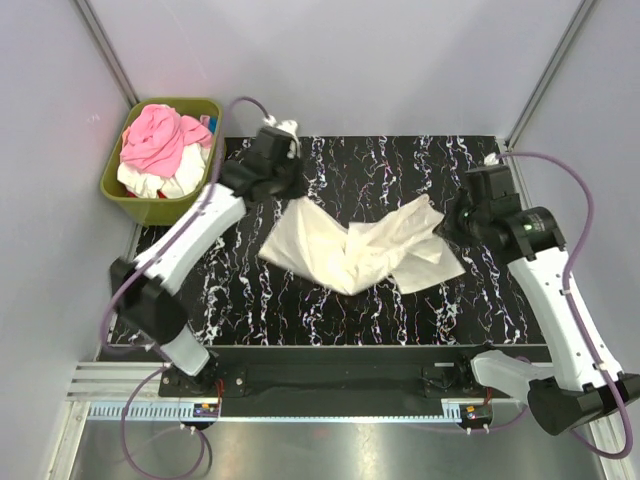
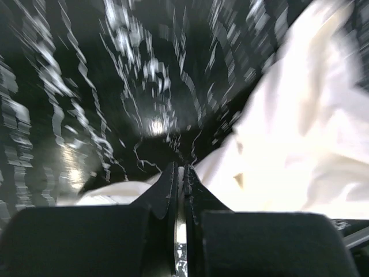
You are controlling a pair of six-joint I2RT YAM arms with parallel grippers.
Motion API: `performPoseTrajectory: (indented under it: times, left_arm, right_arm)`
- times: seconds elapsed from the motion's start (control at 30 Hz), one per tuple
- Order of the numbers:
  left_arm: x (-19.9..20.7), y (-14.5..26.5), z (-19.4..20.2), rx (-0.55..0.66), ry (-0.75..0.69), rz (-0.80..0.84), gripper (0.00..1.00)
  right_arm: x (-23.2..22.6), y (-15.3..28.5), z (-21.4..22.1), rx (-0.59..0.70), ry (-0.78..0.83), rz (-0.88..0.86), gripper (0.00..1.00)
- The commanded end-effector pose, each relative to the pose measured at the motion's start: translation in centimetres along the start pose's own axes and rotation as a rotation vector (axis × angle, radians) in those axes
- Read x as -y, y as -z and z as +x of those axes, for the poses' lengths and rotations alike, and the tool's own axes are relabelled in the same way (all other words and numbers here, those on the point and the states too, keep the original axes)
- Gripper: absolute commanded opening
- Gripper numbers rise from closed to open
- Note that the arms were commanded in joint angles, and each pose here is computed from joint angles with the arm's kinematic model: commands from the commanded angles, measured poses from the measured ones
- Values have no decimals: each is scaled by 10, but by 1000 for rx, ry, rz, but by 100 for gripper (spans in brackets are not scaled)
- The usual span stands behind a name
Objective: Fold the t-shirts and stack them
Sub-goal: Flatten the tshirt out
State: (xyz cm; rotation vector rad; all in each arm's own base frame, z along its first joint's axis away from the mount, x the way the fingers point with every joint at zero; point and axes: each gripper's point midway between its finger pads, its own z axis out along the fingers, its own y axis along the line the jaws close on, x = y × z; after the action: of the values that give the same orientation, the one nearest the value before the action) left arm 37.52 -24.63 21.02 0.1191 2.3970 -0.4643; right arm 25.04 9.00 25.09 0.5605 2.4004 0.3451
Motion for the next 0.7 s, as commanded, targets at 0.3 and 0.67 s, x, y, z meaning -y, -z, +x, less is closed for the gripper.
performPoseTrajectory:
  times: [0.3, 0.67]
  left_arm:
    - [-97, 160, -115, 325, 87, -252, 0]
    - [-136, 58, -94, 22, 159, -254, 6]
  right_arm:
    - [-22, 125, -111, 348, -10, -37, 0]
    - [1, 93, -125, 332, -19, 83, 0]
